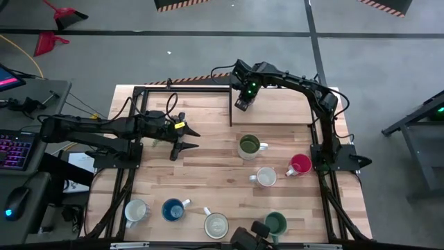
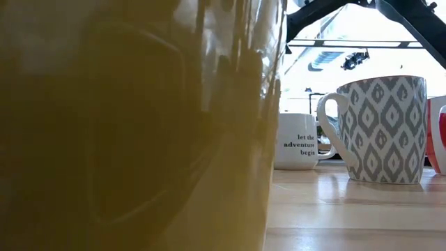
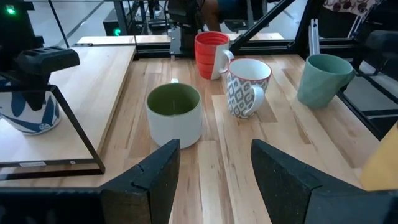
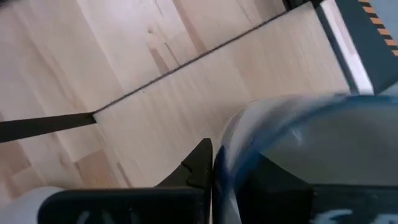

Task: Place coffee mugs
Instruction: Put the white blue mug on the shelf

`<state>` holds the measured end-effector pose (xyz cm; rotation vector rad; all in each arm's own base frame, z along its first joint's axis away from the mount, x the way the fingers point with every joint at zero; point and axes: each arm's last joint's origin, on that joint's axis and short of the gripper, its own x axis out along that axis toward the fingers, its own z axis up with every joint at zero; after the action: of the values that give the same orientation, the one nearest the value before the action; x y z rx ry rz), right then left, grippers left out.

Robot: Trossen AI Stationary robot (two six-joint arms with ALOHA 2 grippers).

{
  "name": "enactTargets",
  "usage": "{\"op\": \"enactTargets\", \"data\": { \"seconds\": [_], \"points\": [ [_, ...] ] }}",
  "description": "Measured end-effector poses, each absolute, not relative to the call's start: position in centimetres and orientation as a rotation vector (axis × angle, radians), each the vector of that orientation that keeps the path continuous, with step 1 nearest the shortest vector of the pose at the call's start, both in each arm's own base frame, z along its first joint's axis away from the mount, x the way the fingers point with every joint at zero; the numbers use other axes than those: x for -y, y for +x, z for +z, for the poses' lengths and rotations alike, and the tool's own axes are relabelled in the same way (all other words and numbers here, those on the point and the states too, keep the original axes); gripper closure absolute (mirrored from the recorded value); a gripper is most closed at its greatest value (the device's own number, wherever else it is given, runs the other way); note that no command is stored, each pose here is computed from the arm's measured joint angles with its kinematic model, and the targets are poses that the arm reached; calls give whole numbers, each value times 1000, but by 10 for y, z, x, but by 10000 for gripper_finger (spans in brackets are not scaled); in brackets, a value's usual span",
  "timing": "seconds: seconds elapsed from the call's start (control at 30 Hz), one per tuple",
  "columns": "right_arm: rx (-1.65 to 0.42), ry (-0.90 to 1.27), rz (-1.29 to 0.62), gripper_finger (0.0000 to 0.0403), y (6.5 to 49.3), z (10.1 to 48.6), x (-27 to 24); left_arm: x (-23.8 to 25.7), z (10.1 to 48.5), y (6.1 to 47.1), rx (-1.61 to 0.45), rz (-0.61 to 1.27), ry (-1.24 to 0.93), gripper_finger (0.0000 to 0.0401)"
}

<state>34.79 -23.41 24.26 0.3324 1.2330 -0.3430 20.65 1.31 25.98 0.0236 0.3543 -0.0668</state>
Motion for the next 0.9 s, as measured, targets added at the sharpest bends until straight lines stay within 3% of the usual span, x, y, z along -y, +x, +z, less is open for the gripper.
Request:
{"op": "enactTargets", "data": {
  "seconds": [0.4, 0.7, 0.9],
  "points": [
    [-1247, 286, -368, 304, 353, 243, 228, -13, 260, 207, -354, -67, 24, 215],
    [-1254, 258, -395, 299, 352, 246, 227, -13, 260, 206, -355, -67, 24, 215],
    [-1227, 229, -423, 299, 351, 268, 228, -13, 260, 206, -355, -67, 24, 215]
  ]
}}
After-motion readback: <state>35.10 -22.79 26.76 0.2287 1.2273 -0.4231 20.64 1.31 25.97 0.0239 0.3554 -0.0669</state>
